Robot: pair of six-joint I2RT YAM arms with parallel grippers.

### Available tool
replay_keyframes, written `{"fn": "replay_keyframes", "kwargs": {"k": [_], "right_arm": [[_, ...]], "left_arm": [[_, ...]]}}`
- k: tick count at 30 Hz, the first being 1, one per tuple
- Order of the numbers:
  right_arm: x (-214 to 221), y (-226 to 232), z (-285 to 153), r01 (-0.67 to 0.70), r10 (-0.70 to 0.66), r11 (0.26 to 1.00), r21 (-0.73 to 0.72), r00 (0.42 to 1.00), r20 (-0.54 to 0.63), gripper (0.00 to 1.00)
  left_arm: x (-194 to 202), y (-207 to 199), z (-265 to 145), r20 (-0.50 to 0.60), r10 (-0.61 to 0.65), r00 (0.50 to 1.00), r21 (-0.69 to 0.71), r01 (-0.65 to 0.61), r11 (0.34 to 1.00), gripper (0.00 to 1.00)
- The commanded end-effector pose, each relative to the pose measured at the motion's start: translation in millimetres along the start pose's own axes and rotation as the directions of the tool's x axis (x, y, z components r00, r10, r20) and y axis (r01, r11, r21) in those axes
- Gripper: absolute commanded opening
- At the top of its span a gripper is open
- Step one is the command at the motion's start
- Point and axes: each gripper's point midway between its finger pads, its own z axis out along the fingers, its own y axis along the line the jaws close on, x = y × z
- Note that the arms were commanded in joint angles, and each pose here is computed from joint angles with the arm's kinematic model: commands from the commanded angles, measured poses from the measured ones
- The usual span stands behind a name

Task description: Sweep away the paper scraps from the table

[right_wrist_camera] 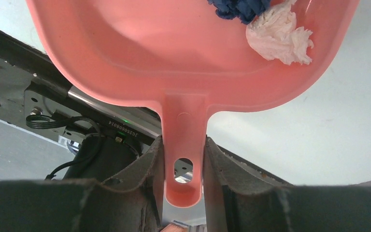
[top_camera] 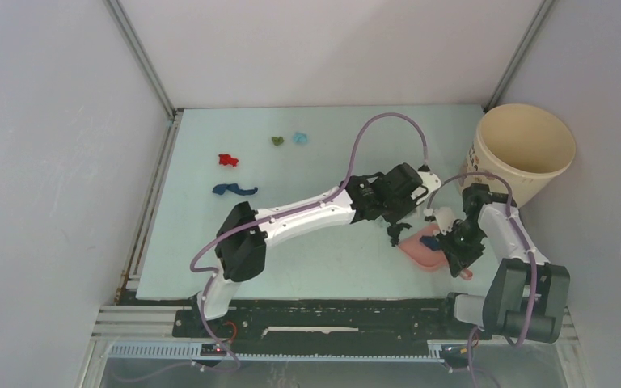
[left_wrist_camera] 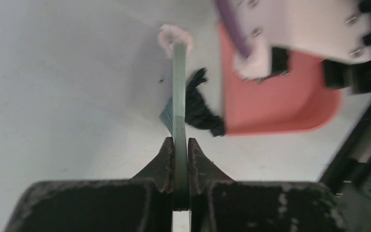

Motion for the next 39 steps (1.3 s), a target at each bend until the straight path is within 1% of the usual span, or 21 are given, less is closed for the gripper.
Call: {"fn": "replay_keyframes", "kwargs": {"k": [1, 7, 9, 11, 12, 14, 16, 18, 20, 22, 24, 25, 26, 27, 28, 30, 32, 34, 36, 39], "right_arm": [[-11, 9, 2, 0.029, -0.028, 0.999, -0.024, 0.999, 0.033, 0.0], [-11, 9, 6, 0.017, -0.016, 1.0, -0.024, 0.999, 0.037, 0.0], [-10, 8, 6, 0.012, -0.011, 1.0, -0.02, 0.999, 0.038, 0.0], [-8, 7, 6, 0.001, 0.0, 1.0, -0.02, 0.999, 0.046, 0.0], [-8, 6, 6, -0.003, 0.004, 1.0, -0.02, 0.999, 0.05, 0.0], [-7, 5, 5, -0.011, 0.012, 1.0, -0.02, 0.998, 0.06, 0.0], [-6, 5, 6, -0.017, 0.018, 1.0, -0.018, 0.998, 0.065, 0.0], [-5, 4, 5, -0.024, 0.025, 1.0, -0.015, 0.997, 0.072, 0.0], [-3, 4, 5, -0.027, 0.027, 1.0, -0.009, 0.997, 0.073, 0.0], [-1, 4, 4, -0.025, 0.025, 1.0, -0.001, 0.997, 0.075, 0.0], [1, 4, 4, -0.026, 0.025, 1.0, 0.007, 0.997, 0.072, 0.0], [2, 3, 4, -0.027, 0.027, 1.0, 0.01, 0.997, 0.069, 0.0], [3, 3, 3, -0.026, 0.025, 1.0, 0.015, 0.998, 0.066, 0.0], [4, 3, 3, -0.028, 0.026, 0.999, 0.02, 0.998, 0.066, 0.0], [5, 2, 2, -0.026, 0.025, 0.999, 0.025, 0.998, 0.064, 0.0], [6, 1, 1, -0.024, 0.022, 0.999, 0.038, 0.998, 0.064, 0.0], [6, 1, 1, -0.024, 0.021, 0.999, 0.039, 0.998, 0.066, 0.0], [5, 1, 2, -0.028, 0.025, 0.999, 0.035, 0.998, 0.066, 0.0], [4, 1, 4, -0.035, 0.033, 0.999, 0.025, 0.998, 0.061, 0.0], [2, 1, 6, -0.042, 0.041, 0.999, 0.015, 0.997, 0.061, 0.0]], "left_arm": [[-33, -37, -25, 0.059, -0.192, 0.98, 0.213, 0.176, 0.961, 0.0], [-62, -36, -52, 0.146, -0.296, 0.944, 0.244, 0.256, 0.935, 0.0], [-68, -22, -61, 0.18, -0.33, 0.927, 0.194, 0.295, 0.935, 0.0], [-74, -3, -72, 0.226, -0.376, 0.899, 0.147, 0.35, 0.925, 0.0], [-80, 5, -77, 0.264, -0.405, 0.876, 0.156, 0.375, 0.914, 0.0], [-86, 17, -85, 0.302, -0.468, 0.83, 0.2, 0.425, 0.883, 0.0], [-86, 24, -88, 0.303, -0.523, 0.797, 0.255, 0.461, 0.85, 0.01], [-86, 31, -87, 0.294, -0.546, 0.785, 0.275, 0.478, 0.834, 0.01], [-83, 43, -85, 0.299, -0.545, 0.783, 0.247, 0.488, 0.837, 0.01], [-78, 56, -82, 0.309, -0.525, 0.793, 0.198, 0.486, 0.851, 0.02], [-72, 72, -78, 0.312, -0.474, 0.824, 0.104, 0.466, 0.879, 0.02], [-65, 80, -76, 0.291, -0.446, 0.846, 0.042, 0.454, 0.89, 0.01], [-59, 86, -73, 0.261, -0.416, 0.871, -0.005, 0.432, 0.902, 0.01], [-44, 86, -69, 0.187, -0.388, 0.903, -0.043, 0.402, 0.915, 0.0], [-35, 86, -66, 0.137, -0.367, 0.92, -0.063, 0.378, 0.924, 0.0], [-17, 85, -58, 0.049, -0.344, 0.938, -0.088, 0.347, 0.934, 0.0], [-4, 77, -49, -0.011, -0.335, 0.942, -0.068, 0.333, 0.94, 0.0], [1, 62, -42, -0.052, -0.342, 0.938, 0.002, 0.342, 0.94, 0.0], [1, 34, -36, -0.097, -0.351, 0.931, 0.139, 0.362, 0.922, 0.0], [-11, 0, -34, -0.114, -0.367, 0.923, 0.306, 0.384, 0.871, 0.0]]}}
